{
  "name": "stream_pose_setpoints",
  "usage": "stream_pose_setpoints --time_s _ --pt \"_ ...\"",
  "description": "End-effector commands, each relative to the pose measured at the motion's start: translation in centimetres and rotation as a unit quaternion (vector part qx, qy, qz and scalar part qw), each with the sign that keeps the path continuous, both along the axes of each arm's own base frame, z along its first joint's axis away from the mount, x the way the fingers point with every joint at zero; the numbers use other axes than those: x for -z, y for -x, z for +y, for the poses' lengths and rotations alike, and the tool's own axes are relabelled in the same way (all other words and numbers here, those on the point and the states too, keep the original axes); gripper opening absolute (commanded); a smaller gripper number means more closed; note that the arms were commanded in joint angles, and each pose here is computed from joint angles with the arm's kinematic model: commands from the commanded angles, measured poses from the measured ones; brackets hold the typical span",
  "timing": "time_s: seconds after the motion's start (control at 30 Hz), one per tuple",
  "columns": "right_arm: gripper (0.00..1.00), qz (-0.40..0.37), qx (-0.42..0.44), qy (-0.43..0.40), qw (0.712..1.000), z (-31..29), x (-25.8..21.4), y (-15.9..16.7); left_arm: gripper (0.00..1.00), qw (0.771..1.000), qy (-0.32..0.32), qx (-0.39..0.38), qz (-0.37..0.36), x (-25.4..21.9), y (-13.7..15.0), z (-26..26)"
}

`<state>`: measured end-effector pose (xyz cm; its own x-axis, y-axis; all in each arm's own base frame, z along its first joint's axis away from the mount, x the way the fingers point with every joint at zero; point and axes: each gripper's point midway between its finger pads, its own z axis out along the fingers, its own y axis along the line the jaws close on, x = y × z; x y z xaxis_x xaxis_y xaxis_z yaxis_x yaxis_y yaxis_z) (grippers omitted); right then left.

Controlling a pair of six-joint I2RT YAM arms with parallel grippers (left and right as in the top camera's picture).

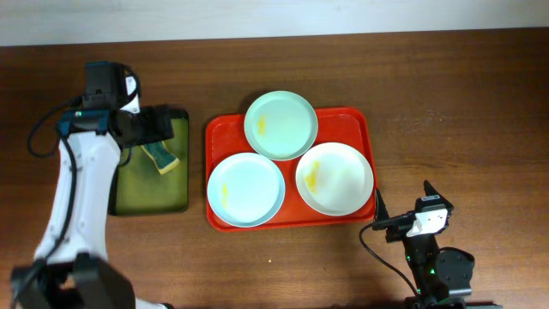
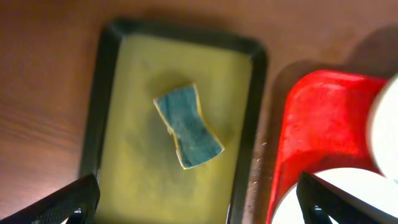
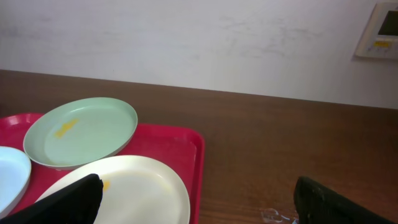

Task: Clean dirty plates on tray and stack at the side
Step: 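Reach the left gripper to the sponge on the black tray and grasp it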

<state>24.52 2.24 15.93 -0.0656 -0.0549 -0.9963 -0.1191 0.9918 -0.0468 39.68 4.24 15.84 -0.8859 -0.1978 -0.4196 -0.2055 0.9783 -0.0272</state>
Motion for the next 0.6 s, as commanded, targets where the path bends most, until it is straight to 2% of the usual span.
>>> stream_pose_setpoints --time_s 0.0,0.3,0.47,0.57 --pt "0.99 0.001 0.002 -0.004 1.0 0.0 0.2 0.0 0.99 0.999 0.036 -0.01 0.033 2.8 -0.6 -0.1" --pt "0.99 0.001 0.002 -0.004 1.0 0.0 0.2 0.0 0.99 0.993 0.044 -0.016 0.106 9.9 -1.3 0.4" --pt "0.99 0.001 0.002 -0.004 1.0 0.0 0.2 0.0 0.99 0.993 0.036 -0.023 0.11 11.7 -1.9 1.1" --pt "0.99 0.001 0.002 -0.004 1.0 0.0 0.2 0.0 1.0 0.992 0.053 -0.04 0.103 12.3 -2.3 1.9"
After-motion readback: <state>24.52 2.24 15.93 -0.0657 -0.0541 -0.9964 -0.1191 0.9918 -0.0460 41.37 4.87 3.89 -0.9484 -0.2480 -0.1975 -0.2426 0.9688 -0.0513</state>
